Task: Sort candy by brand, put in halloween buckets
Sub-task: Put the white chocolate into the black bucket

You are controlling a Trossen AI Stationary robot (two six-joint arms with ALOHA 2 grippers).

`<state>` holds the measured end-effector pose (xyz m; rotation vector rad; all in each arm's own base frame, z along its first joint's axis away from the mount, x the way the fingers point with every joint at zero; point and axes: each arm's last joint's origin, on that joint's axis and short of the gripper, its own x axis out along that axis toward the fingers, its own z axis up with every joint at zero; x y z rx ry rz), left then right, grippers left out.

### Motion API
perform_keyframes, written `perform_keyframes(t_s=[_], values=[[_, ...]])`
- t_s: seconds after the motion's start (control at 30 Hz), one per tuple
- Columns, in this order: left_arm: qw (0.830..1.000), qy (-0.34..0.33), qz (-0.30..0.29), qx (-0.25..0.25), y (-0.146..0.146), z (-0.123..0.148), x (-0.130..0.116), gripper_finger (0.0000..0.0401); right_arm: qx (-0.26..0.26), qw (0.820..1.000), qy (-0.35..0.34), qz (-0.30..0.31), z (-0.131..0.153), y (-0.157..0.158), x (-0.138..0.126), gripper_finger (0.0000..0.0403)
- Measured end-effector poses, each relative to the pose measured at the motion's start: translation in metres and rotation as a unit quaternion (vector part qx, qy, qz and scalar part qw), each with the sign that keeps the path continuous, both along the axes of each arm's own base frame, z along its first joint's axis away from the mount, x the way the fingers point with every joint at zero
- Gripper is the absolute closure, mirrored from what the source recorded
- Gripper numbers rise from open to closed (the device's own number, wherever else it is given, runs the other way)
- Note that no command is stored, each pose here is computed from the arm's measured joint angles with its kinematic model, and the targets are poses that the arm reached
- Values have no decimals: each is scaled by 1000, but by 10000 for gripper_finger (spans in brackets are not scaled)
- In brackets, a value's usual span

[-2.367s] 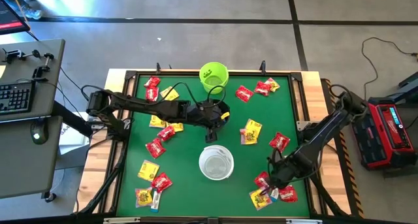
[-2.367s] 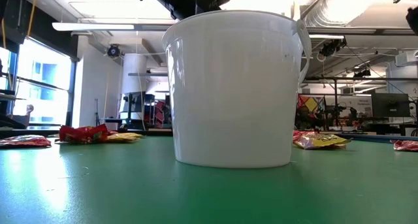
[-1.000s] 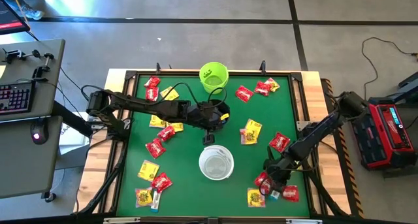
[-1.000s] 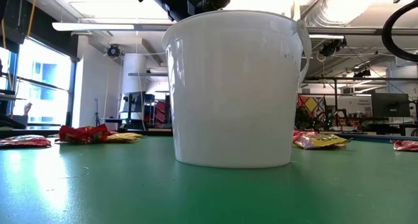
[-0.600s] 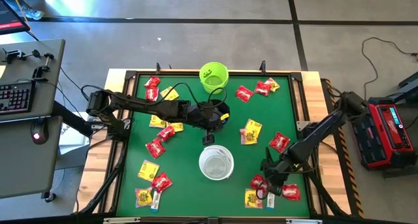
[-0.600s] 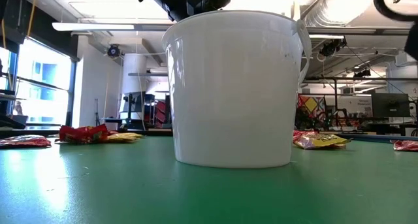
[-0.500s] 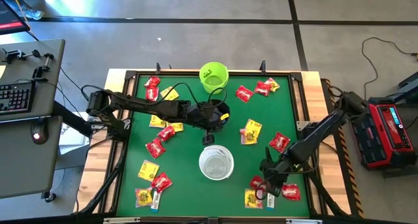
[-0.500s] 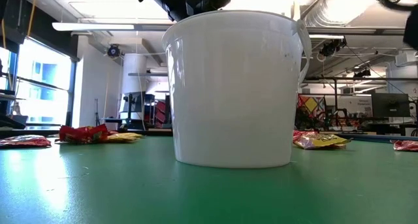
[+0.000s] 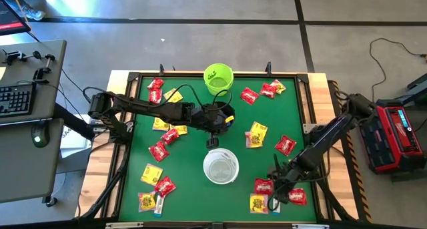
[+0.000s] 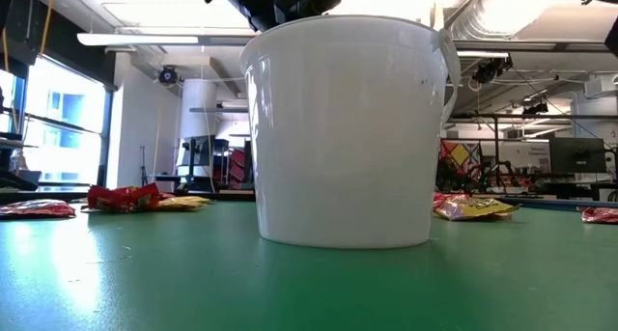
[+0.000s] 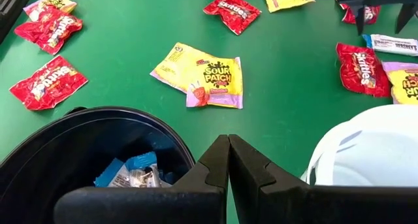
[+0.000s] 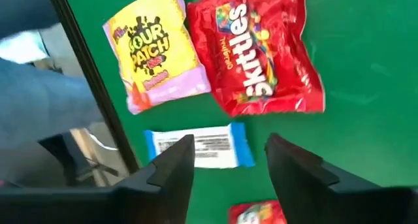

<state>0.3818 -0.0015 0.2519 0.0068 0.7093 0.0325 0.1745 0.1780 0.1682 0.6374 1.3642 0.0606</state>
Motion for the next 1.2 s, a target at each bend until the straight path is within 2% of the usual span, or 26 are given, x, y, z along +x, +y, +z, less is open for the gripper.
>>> perform_keyframes(t_s=[0.17, 0.33, 0.47, 0.87, 1.2], values=[[1000, 0, 1, -1, 0, 0, 0, 401, 12, 999, -25, 34, -9, -1, -2, 220], [1000, 0, 4, -4, 0, 0, 0, 401, 20, 999, -11, 45, -19, -5, -7, 219], [1000, 0, 5, -5, 0, 0, 0, 401, 59, 997, -21, 54, -27, -5, -9, 220], [1000, 7, 11, -12, 0, -1, -1, 401, 83, 995, -34, 48, -42, -12, -15, 265], [1000, 10, 13, -11, 0, -2, -1, 401, 91, 994, -44, 52, -48, -15, -19, 283]])
